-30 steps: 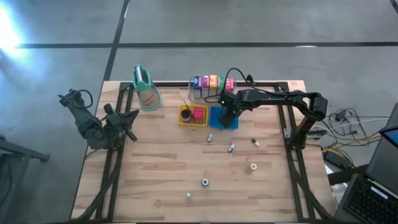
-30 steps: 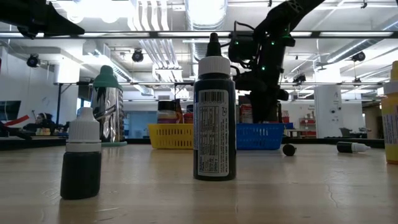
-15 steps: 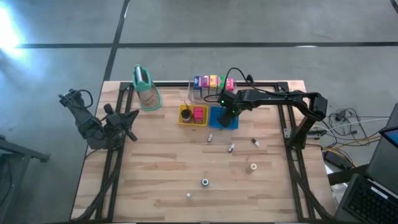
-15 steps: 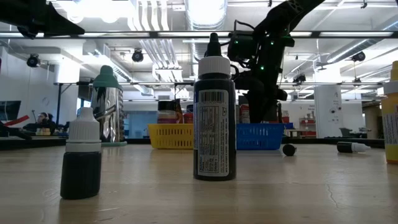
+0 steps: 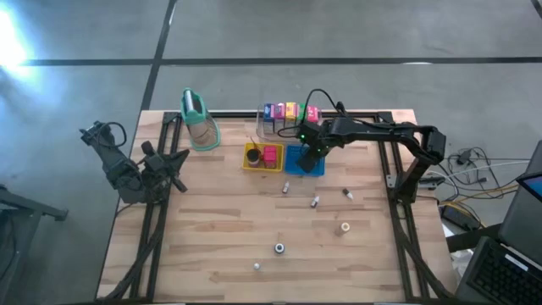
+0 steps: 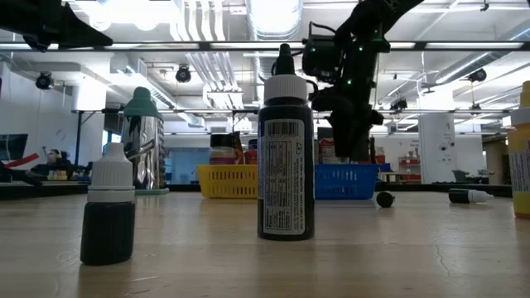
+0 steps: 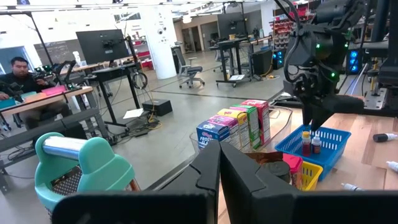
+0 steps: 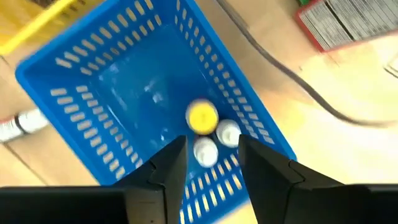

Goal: Pick & Place Kitchen Items
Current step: Put the yellow food coloring bottle into the blue bin

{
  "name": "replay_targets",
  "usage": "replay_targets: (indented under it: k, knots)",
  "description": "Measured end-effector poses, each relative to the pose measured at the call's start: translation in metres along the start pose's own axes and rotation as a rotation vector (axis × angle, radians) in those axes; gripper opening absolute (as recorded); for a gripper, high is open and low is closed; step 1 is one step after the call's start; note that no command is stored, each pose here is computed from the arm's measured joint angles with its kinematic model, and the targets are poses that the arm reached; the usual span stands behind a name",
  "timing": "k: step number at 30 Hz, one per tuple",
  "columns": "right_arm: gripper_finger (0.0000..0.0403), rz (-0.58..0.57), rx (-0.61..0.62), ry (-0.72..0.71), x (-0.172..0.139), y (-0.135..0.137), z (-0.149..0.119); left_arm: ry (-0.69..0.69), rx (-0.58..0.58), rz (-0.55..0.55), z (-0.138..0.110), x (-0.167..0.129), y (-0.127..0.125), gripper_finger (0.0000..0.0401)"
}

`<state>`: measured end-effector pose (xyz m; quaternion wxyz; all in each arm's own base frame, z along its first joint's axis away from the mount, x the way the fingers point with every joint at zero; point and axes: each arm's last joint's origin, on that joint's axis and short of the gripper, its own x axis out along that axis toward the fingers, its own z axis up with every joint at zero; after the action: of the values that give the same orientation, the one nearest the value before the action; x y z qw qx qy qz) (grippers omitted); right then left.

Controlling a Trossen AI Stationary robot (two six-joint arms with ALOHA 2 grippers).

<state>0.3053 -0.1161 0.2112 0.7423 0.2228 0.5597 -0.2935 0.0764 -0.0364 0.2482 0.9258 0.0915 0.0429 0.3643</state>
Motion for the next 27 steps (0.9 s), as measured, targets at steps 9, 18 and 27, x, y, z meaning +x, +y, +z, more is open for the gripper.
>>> replay_targets:
  k: [9,18,27]
  knots:
    - [0.0134,-0.031,-0.100,0.116,-0.023,0.021,-0.013,0.000,0.000,0.000,0.000,0.000,0.000,0.0014]
    - [0.0089,-0.083,-0.221,0.273,-0.042,0.061,-0.056,0.000,0.000,0.000,0.000,0.000,0.000,0.0014]
    - [0.0054,-0.093,-0.336,0.248,-0.069,0.107,-0.097,0.000,0.000,0.000,0.000,0.000,0.000,0.0014]
